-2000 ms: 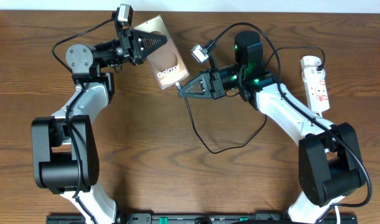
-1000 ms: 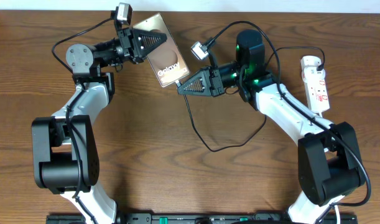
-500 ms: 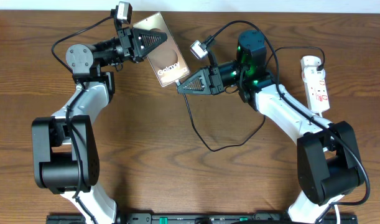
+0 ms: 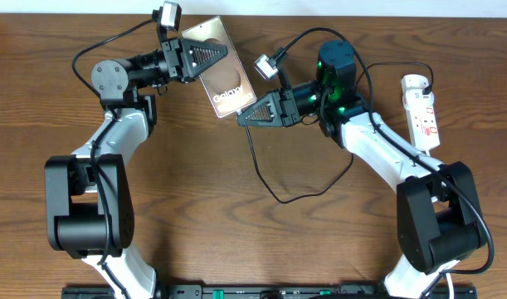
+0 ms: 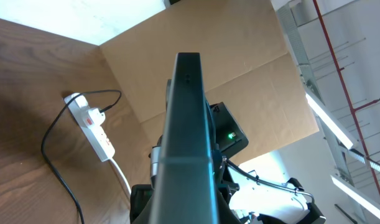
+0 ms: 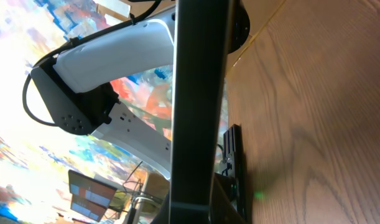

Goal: Plug charger to phone and switch on socket

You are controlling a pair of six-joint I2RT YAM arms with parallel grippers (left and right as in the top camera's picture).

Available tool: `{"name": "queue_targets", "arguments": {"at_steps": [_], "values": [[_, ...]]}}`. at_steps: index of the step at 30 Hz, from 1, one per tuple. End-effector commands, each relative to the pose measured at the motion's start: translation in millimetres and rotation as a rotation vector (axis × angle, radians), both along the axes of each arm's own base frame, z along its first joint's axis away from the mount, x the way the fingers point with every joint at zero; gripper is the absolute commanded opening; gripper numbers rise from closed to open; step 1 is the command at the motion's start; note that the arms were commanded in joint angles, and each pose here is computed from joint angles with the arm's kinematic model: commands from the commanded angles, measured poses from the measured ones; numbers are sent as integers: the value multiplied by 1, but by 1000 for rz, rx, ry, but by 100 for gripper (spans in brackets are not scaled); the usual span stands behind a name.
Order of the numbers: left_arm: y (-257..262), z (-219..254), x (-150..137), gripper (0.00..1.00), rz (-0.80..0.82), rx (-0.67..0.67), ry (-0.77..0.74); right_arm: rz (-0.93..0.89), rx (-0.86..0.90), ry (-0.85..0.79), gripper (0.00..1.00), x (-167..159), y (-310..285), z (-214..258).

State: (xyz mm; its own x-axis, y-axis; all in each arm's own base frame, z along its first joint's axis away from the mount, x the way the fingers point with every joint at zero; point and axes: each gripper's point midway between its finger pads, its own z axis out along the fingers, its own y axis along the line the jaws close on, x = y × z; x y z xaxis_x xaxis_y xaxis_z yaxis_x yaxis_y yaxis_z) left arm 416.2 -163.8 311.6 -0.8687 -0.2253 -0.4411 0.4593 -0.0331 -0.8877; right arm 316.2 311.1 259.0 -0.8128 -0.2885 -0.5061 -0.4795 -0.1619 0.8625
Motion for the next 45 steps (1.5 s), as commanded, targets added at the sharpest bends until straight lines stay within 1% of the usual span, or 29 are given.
{"name": "queue_targets", "arguments": {"at_steps": [1,8,10,11,13,14,16,17,18,19,31,34,41,45], "values": [[-28,-11,-36,7,-191,104,-60,-179,-5,-47,1,35,2,6],[-27,-11,-36,7,-190,104,-61,-161,1,-52,1,33,-2,7],[-27,-11,-36,7,-190,104,-60,-150,6,-59,5,31,-2,8],[-27,-11,-36,7,-190,104,-61,-147,6,-59,16,31,-2,8],[-27,-11,-35,7,-190,104,-61,-142,7,-59,30,30,-2,8],[-26,-11,-35,7,-184,105,-67,-130,8,-59,54,28,-2,8],[-23,-11,-33,7,-174,103,-67,-114,13,-65,79,25,-3,9],[-21,-10,-31,7,-166,100,-67,-108,14,-65,90,24,-3,9],[-19,-10,-30,7,-159,100,-66,-105,14,-64,96,24,-3,10],[-17,-10,-29,7,-153,99,-66,-103,14,-64,99,23,-3,10],[12,-12,-18,7,-88,108,-60,-107,23,-85,99,25,-5,12],[30,-13,-11,7,-44,109,-50,-117,23,-84,99,28,-8,12],[95,-28,14,7,103,93,78,-127,22,-83,99,32,-15,12],[130,-42,22,7,182,79,146,-127,22,-83,99,32,-15,12]]}}
